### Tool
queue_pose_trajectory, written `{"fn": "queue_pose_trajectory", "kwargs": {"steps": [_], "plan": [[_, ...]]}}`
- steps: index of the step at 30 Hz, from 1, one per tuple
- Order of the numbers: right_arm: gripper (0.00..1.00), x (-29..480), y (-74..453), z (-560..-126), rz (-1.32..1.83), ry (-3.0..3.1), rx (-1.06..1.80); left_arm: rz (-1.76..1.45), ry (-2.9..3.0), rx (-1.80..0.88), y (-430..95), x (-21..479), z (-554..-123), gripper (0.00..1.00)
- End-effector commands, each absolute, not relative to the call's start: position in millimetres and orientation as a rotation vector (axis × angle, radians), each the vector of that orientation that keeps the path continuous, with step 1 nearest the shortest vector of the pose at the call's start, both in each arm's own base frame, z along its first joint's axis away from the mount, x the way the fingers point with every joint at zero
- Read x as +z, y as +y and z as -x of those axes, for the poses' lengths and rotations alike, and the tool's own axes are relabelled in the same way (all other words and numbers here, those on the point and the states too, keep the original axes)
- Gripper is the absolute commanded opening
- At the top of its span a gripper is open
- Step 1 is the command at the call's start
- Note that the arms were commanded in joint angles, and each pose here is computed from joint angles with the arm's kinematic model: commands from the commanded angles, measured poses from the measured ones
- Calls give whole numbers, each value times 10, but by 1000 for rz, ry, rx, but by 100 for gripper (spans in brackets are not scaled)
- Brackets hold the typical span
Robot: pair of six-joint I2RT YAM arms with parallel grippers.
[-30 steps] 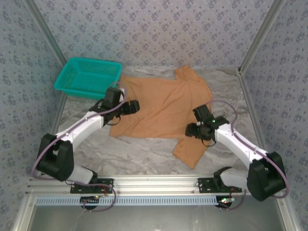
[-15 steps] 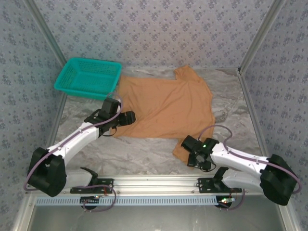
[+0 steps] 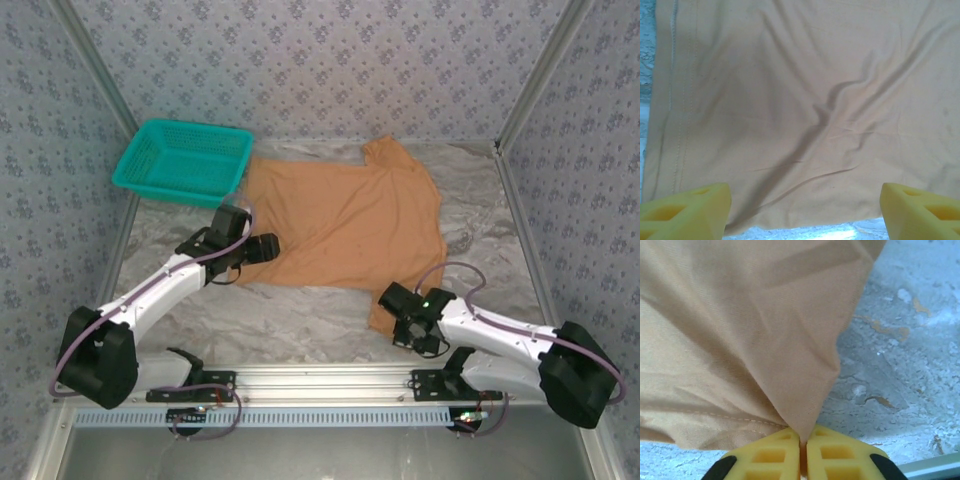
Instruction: Fold the inside-out t-shirt
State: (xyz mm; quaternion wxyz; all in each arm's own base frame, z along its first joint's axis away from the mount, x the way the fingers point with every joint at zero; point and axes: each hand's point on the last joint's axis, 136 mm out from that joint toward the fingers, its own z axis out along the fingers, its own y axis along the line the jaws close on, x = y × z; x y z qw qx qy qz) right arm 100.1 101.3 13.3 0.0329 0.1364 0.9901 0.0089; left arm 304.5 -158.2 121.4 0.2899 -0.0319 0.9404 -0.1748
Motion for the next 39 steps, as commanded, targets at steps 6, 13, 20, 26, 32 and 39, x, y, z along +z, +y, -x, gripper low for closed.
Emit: {"fn": "queue_pose_trajectory", "kwargs": {"steps": [6,13,20,26,32,39], "plan": [[0,454,1031,-1320,-402,2954,150,232,2636,-222,-998,987,-2778,78],[0,574,1068,-1457,-359,2943,219,400,2710,-171,-675,598,-2519,72],[0,579,1091,-1514,-329,2950,244,399,2684,-228,-744,518,-2678,58],[0,587,1089,-1532,-327,2946,247,381,2708,-240,-794,394,-2755,49],[0,615,1060,-1534,-328,2943,235,382,2734,-223,-772,240,-2707,38],[0,672,1025,-1528,-329,2936,227,371,2757,-206,-757,133,-2662,20]]}}
